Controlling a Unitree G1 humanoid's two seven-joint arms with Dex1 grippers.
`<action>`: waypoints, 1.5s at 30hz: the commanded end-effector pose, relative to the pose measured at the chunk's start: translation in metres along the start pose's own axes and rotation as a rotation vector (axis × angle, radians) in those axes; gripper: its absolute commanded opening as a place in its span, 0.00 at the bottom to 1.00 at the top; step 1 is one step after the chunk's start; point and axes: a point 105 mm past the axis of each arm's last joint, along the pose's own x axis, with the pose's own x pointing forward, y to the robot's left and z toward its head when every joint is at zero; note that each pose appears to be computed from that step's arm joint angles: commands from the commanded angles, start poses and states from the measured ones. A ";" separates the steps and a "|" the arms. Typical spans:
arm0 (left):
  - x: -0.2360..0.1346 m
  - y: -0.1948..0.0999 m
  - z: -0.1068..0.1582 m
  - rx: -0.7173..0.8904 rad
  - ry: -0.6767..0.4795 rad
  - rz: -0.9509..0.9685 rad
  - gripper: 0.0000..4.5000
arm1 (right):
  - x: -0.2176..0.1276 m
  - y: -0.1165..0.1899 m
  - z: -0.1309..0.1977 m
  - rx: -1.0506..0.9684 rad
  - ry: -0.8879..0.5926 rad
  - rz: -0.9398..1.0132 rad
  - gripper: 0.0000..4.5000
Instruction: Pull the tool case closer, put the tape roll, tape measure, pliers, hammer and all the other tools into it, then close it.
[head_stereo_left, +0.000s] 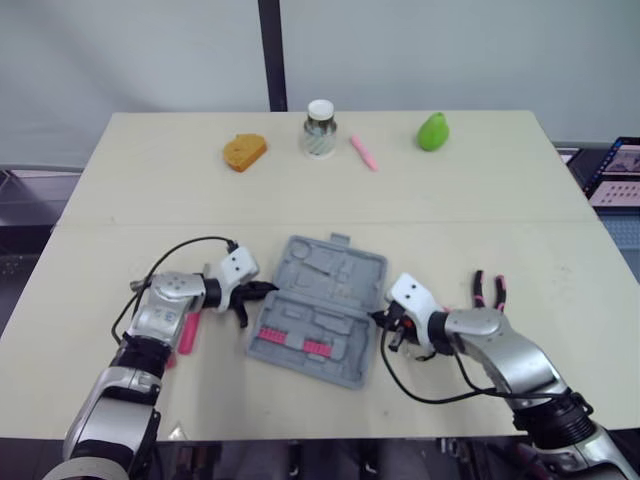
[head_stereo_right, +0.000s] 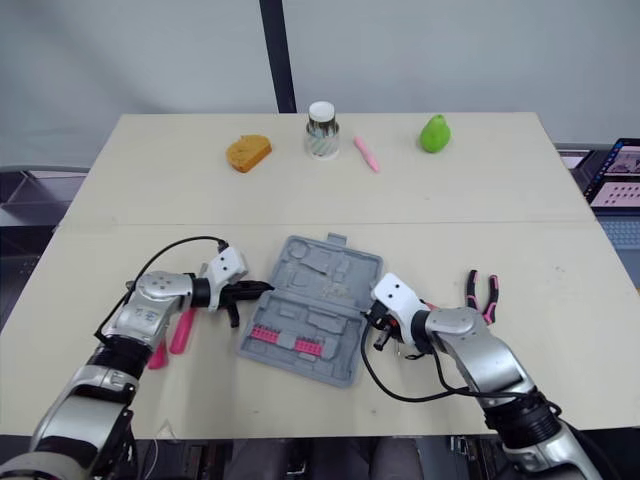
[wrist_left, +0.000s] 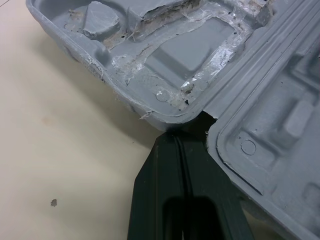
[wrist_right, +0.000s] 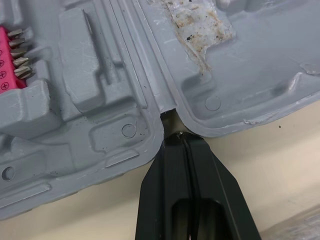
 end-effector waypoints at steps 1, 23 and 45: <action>0.003 -0.004 0.011 0.027 -0.034 -0.025 0.00 | 0.000 0.001 0.010 -0.024 -0.042 0.000 0.00; -0.021 -0.049 -0.007 -0.024 0.053 -0.114 0.00 | -0.008 0.017 0.008 -0.089 -0.031 0.165 0.00; -0.036 -0.095 -0.019 -0.124 0.088 -0.131 0.00 | -0.021 0.041 -0.009 -0.096 0.023 0.286 0.00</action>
